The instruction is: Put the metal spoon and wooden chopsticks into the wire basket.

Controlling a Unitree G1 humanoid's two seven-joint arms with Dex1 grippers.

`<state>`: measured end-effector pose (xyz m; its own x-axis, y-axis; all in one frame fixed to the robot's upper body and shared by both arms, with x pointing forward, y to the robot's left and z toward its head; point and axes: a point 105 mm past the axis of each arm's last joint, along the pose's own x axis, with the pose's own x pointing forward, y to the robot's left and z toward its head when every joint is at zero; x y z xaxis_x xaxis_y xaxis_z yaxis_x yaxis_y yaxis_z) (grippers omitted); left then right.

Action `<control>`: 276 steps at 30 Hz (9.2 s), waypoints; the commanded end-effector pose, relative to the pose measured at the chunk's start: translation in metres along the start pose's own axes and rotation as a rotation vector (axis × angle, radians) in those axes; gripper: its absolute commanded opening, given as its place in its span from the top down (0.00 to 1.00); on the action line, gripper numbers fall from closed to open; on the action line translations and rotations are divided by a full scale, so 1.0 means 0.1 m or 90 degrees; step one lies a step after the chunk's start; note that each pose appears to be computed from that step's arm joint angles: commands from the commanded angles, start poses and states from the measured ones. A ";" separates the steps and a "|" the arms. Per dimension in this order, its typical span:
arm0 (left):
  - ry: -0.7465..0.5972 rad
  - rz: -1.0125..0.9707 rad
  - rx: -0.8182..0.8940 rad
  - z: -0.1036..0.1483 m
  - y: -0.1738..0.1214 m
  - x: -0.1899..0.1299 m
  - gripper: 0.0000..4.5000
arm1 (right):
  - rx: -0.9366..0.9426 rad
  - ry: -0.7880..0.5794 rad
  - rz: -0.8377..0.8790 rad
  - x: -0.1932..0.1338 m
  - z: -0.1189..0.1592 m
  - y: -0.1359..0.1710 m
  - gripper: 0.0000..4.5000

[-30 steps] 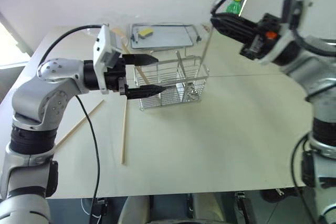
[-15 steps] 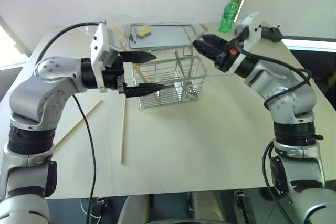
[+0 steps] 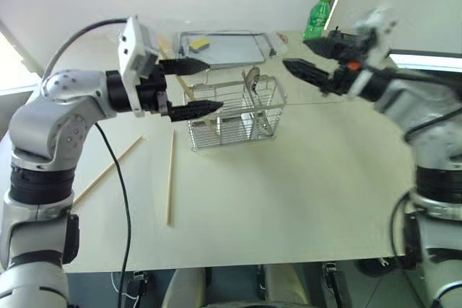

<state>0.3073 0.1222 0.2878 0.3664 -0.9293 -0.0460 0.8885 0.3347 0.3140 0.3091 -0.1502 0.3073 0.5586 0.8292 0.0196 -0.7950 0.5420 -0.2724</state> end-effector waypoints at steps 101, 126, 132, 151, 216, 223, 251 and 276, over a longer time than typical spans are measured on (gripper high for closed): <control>-0.303 0.191 -0.114 0.79 0.68 0.39 1.00 | 0.029 0.135 0.132 -0.50 -0.51 0.95 0.16; -0.225 0.409 -0.042 1.17 1.27 -0.64 0.01 | 0.043 0.130 0.132 -0.51 -0.55 0.98 0.16; 0.084 0.597 -0.101 0.31 1.65 -0.97 0.01 | 0.052 0.121 0.133 -0.49 -0.59 1.02 0.16; 0.518 0.482 -0.495 -1.38 0.51 -0.46 0.01 | 0.072 0.085 0.106 -0.38 -0.66 1.10 0.16; -0.008 0.865 -0.390 -0.58 1.83 -1.12 0.99 | 0.064 0.081 0.083 -0.41 -0.61 0.99 0.16; -0.389 0.742 -0.195 0.71 1.87 -1.08 0.99 | 0.072 0.077 0.094 -0.38 -0.56 0.98 0.16; -0.245 0.201 -0.068 0.58 0.38 0.57 0.99 | 0.079 0.086 0.075 -0.40 -0.52 0.99 0.16; 0.123 -0.086 0.088 0.06 -0.01 -0.39 0.10 | 0.008 0.141 0.008 -0.69 -0.44 0.51 0.16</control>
<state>0.2975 0.1508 0.2995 0.3543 -0.9125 -0.2048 0.8827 0.2539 0.3955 0.2413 -0.1804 0.2381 0.5661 0.7951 -0.2177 -0.8231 0.5309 -0.2017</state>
